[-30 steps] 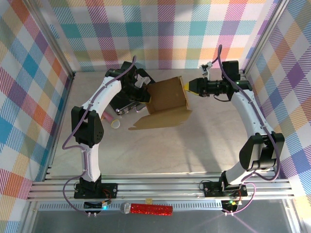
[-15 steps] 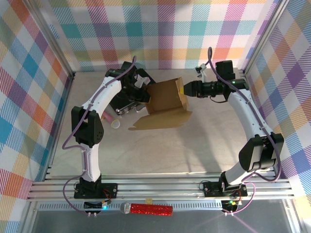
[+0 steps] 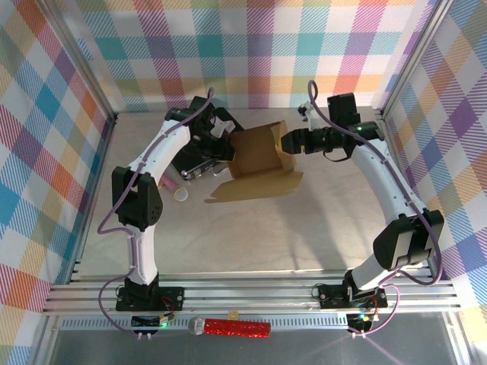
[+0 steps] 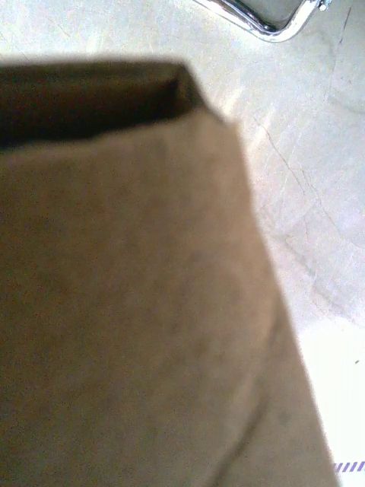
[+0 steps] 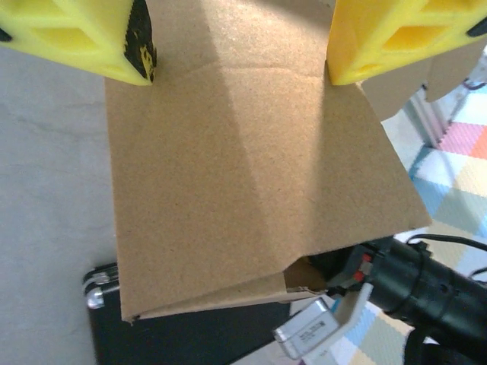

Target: Fold the paper box

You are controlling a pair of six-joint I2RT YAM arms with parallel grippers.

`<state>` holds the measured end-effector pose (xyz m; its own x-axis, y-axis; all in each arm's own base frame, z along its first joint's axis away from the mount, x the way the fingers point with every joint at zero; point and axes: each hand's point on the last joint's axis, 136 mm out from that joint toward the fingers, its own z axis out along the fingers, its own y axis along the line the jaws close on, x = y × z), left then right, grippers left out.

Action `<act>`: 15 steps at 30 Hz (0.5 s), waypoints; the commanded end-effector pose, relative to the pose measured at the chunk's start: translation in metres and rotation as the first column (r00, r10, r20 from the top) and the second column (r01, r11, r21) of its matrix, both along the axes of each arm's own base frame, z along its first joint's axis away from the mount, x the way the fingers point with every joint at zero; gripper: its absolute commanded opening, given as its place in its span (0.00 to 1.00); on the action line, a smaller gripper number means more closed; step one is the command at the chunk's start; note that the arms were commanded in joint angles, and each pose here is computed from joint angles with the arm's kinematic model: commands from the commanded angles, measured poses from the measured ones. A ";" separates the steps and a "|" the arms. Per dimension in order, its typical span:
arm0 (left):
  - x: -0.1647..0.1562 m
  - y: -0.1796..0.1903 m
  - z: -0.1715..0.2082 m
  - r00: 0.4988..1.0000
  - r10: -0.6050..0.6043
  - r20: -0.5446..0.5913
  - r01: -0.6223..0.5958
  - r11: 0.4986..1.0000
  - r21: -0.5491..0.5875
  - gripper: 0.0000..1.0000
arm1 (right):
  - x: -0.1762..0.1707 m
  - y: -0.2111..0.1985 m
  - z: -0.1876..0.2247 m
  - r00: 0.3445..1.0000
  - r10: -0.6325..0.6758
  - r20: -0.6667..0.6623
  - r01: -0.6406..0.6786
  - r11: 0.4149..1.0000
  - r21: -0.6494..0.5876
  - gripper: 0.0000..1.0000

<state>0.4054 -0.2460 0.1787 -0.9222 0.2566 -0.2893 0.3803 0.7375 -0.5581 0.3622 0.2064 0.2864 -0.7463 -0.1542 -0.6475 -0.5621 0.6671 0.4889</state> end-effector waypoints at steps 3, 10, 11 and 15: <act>-0.009 -0.009 0.027 0.999 -0.027 0.041 0.029 0.997 -0.065 0.00 | 0.006 -0.012 -0.004 0.995 -0.067 0.073 0.077 0.987 -0.141 0.62; -0.011 -0.010 0.032 0.998 -0.029 0.055 0.033 0.997 -0.066 0.00 | 0.016 -0.013 -0.011 0.988 -0.106 0.110 0.128 0.969 -0.213 0.58; -0.011 -0.010 0.032 0.998 -0.029 0.057 0.033 0.997 -0.064 0.00 | 0.017 -0.013 -0.012 0.987 -0.111 0.116 0.136 0.963 -0.232 0.57; -0.013 -0.011 0.033 0.998 -0.030 0.062 0.034 0.998 -0.059 0.00 | 0.022 -0.011 -0.016 0.981 -0.129 0.147 0.169 0.937 -0.307 0.50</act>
<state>0.4021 -0.2481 0.1736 -0.9239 0.2621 -0.2786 0.3774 0.7434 -0.5522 0.3749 0.2035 0.2744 -0.7031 -0.2251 -0.6745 -0.5198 0.8100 0.2714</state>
